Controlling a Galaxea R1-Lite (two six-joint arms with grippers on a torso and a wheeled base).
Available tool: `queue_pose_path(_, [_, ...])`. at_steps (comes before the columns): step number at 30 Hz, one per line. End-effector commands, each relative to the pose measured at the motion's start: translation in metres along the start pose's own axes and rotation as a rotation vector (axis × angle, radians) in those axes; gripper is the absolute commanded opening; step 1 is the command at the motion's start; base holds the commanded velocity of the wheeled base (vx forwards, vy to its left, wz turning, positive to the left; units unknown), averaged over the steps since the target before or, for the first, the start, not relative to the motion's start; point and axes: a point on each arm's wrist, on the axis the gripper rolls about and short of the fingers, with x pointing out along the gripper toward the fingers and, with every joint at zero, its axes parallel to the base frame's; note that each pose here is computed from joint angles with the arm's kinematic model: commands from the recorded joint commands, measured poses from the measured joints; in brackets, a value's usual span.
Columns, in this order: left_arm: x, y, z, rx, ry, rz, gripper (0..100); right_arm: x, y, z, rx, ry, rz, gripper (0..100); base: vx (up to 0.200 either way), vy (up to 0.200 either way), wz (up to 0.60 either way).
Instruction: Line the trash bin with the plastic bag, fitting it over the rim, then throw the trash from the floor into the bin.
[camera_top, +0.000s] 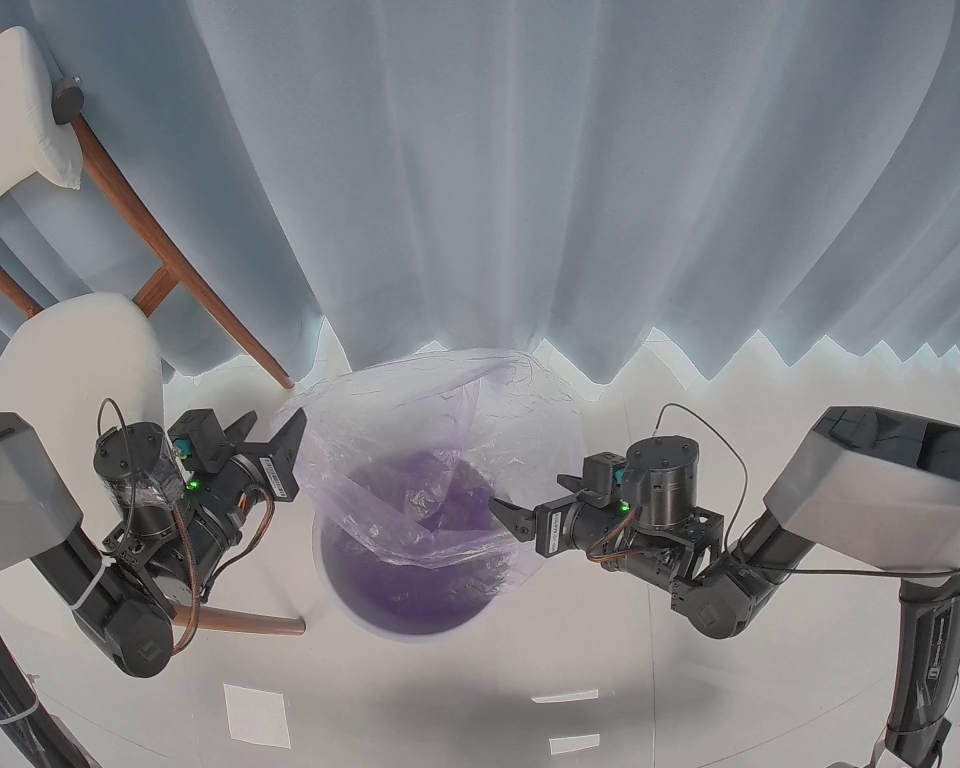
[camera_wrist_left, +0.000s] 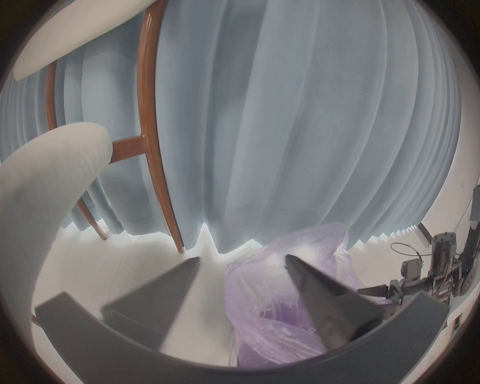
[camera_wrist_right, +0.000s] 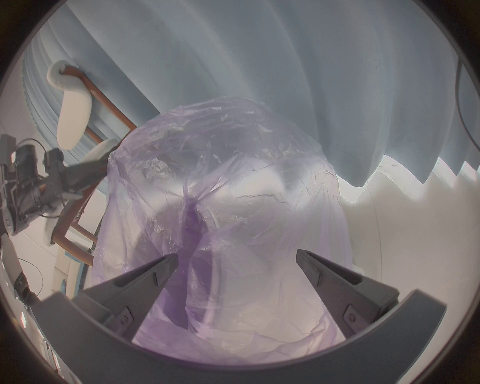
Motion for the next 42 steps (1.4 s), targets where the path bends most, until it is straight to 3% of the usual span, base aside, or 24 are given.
queue_pose_path(1, [0.002, 0.001, 0.009, -0.008, -0.044, 0.003, 100, 0.009, 0.008, -0.003, -0.012, 0.012, -0.007, 100, 0.000, 0.000, 0.00])
queue_pose_path(4, [0.000, 0.004, 0.026, -0.009, -0.110, 0.014, 100, 0.016, 0.018, 0.002, -0.024, 0.005, -0.013, 100, 0.000, 0.000, 0.00])
queue_pose_path(10, [-0.024, -0.009, 0.065, -0.014, -0.240, -0.048, 100, 0.023, 0.026, 0.007, -0.032, 0.060, -0.033, 100, 0.000, 0.000, 0.00])
queue_pose_path(19, [-0.054, -0.022, 0.090, 0.001, -0.256, -0.116, 100, 0.038, 0.029, 0.010, -0.039, 0.096, -0.079, 100, 0.000, 0.000, 0.00])
queue_pose_path(20, [-0.056, -0.021, 0.090, 0.002, -0.252, -0.116, 100, 0.038, 0.028, 0.010, -0.040, 0.109, -0.081, 0, 0.000, 0.000, 0.00])
queue_pose_path(28, [-0.060, -0.020, 0.091, 0.007, -0.239, -0.113, 100, 0.037, 0.034, 0.007, -0.040, 0.135, -0.076, 0, 0.000, 0.000, 0.00])
queue_pose_path(36, [-0.060, -0.020, 0.087, 0.013, -0.210, -0.112, 100, 0.009, 0.012, 0.039, 0.000, 0.079, -0.117, 0, 0.000, 0.000, 0.00])
queue_pose_path(42, [-0.065, -0.027, 0.077, 0.016, -0.165, -0.154, 100, -0.025, 0.007, 0.024, 0.045, 0.153, -0.105, 0, 0.000, 0.000, 0.00])
